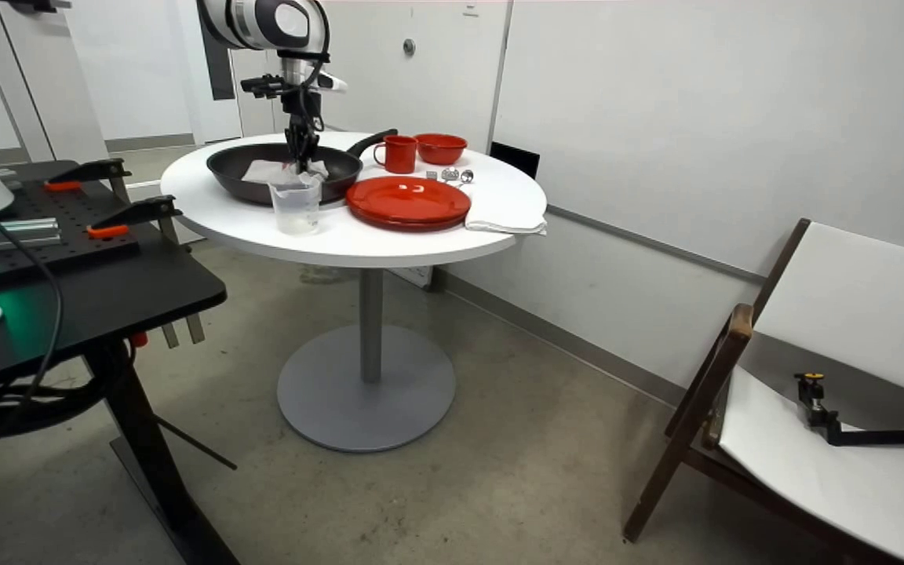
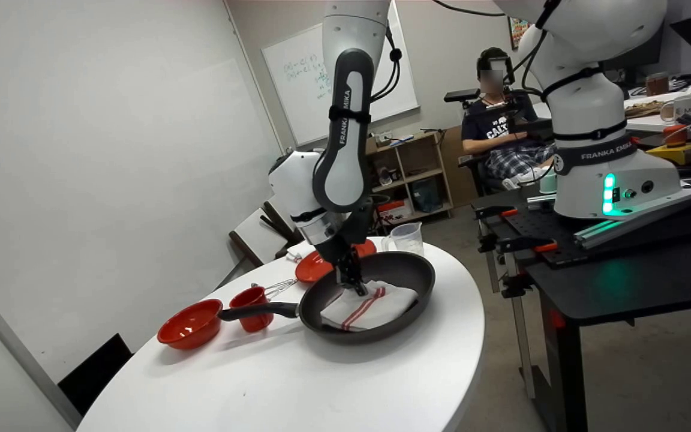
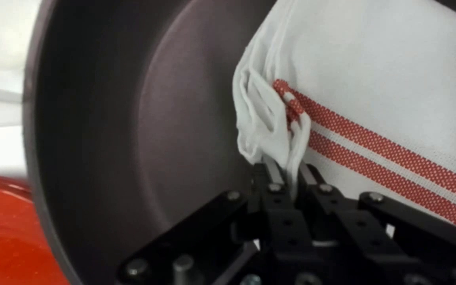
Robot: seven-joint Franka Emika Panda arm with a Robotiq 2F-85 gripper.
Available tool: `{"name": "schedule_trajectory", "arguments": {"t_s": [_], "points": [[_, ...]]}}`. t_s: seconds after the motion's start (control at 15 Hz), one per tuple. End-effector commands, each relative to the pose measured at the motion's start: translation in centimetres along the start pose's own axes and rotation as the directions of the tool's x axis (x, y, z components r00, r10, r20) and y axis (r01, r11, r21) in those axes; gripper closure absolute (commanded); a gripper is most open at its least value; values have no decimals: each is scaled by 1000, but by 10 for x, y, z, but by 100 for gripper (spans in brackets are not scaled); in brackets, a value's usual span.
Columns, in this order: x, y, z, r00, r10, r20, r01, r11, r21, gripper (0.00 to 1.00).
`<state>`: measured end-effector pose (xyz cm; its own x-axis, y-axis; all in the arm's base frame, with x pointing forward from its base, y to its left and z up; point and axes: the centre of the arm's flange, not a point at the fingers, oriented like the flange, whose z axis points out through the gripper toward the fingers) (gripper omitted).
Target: Use the white and red towel to wipe the black pan
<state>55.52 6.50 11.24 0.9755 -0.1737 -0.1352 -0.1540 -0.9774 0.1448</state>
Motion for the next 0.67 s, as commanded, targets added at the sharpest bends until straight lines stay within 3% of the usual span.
{"name": "schedule_trajectory", "arguments": {"t_s": [0.0,0.33,0.6], "points": [[0,-21,-13,998,-17,59,12,997,79,97],[5,-31,-21,998,-9,54,3,994,107,97],[10,-34,-23,996,-60,-71,63,997,42,97]]}}
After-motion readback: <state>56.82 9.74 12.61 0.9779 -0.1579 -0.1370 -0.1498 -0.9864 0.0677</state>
